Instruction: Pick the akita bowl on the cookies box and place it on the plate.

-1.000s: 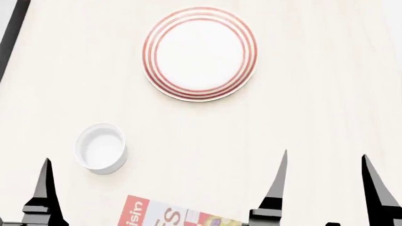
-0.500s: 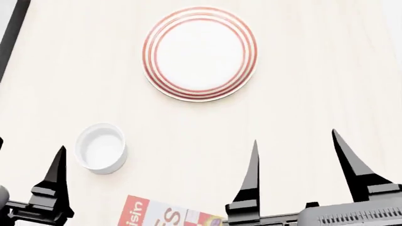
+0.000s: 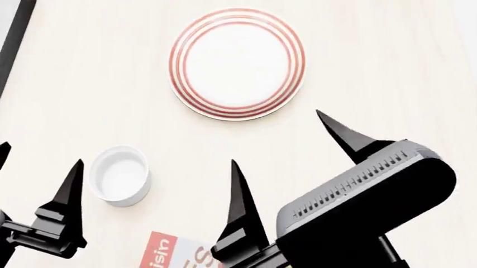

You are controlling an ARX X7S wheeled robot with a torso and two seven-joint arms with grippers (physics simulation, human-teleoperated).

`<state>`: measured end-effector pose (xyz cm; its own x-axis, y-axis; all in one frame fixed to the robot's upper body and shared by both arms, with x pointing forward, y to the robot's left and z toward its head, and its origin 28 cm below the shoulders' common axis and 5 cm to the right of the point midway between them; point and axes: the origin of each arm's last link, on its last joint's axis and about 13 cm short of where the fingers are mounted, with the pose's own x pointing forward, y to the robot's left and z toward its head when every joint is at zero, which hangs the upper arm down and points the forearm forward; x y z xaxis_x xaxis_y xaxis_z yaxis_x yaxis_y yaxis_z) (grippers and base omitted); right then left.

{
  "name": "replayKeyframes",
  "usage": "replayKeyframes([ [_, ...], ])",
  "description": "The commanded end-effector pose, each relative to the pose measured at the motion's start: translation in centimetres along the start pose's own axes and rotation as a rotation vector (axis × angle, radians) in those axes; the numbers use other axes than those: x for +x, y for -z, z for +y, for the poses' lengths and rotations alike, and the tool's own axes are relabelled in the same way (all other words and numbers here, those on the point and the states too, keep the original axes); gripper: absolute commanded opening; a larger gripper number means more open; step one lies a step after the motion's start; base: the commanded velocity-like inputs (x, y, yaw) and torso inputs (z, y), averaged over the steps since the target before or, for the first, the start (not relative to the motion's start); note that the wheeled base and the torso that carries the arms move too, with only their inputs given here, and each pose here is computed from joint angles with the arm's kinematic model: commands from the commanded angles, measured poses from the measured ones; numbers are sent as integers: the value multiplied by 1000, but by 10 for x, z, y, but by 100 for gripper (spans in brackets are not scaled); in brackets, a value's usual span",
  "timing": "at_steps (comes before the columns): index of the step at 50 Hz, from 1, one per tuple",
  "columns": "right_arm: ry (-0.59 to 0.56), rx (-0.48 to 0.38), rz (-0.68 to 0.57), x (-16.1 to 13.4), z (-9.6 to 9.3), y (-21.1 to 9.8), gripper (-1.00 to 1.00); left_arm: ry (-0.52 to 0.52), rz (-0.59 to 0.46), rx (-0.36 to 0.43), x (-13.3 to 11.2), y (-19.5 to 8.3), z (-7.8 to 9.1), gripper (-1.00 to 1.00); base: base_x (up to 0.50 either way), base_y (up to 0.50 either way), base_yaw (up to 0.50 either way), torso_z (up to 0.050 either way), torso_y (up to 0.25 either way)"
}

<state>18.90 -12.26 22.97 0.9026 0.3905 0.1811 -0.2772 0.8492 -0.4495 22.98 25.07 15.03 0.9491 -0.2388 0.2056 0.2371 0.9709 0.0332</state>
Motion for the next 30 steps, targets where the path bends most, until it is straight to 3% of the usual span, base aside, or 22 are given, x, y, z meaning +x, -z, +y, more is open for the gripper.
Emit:
replayKeyframes([
  [1, -197, -186, 76, -4, -9, -30, 100, 11, -19, 10, 3, -3, 2, 100, 0, 0, 0, 0, 0],
  [15, -518, -382, 147, -17, 14, -46, 100, 19, -14, 22, 6, -2, 2, 100, 0, 0, 0, 0, 0],
  [30, -692, -450, 222, -27, 25, -57, 100, 33, -18, 32, 5, -4, 1, 100, 0, 0, 0, 0, 0],
])
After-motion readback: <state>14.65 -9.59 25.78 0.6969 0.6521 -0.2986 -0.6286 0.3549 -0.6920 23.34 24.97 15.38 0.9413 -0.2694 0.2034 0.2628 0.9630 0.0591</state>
